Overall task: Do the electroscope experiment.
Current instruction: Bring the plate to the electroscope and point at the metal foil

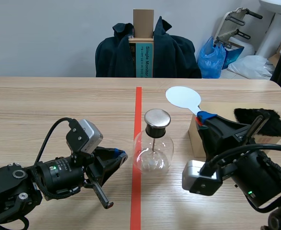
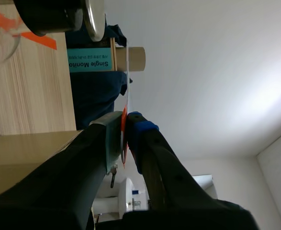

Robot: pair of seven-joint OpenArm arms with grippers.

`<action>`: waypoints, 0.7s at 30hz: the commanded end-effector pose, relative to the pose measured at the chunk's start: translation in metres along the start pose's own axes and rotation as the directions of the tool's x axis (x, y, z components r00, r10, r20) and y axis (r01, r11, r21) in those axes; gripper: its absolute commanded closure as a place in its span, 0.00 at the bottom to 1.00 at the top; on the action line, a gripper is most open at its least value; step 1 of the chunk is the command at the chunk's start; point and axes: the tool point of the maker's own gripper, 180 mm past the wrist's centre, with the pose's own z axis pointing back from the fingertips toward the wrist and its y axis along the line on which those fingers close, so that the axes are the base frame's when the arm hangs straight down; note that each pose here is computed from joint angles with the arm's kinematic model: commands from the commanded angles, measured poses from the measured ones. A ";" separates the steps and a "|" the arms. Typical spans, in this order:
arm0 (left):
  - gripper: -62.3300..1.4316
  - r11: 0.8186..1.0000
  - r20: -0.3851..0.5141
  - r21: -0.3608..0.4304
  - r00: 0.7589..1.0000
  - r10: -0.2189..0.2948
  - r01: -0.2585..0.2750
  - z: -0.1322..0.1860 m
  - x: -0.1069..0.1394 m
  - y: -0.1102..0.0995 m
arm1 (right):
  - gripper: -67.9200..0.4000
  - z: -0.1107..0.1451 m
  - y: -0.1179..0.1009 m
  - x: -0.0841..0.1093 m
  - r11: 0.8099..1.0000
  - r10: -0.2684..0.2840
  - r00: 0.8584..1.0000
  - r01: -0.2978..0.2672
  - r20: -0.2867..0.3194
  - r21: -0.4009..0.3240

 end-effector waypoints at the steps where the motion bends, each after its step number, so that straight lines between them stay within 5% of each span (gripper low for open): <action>1: 0.94 1.000 0.058 0.004 0.998 -0.009 0.009 -0.004 0.018 0.005 | 0.98 -0.003 -0.011 -0.008 0.999 0.027 1.000 -0.027 -0.012 -0.033; 13: 0.94 1.000 0.058 0.004 0.998 -0.009 0.009 -0.005 0.019 0.005 | 0.98 -0.002 -0.009 -0.019 0.999 0.022 0.997 -0.024 -0.073 -0.027; 21: 0.94 1.000 0.059 0.004 0.998 -0.009 0.008 -0.005 0.019 0.004 | 0.98 -0.002 -0.008 0.006 0.999 0.026 0.997 -0.024 0.067 -0.027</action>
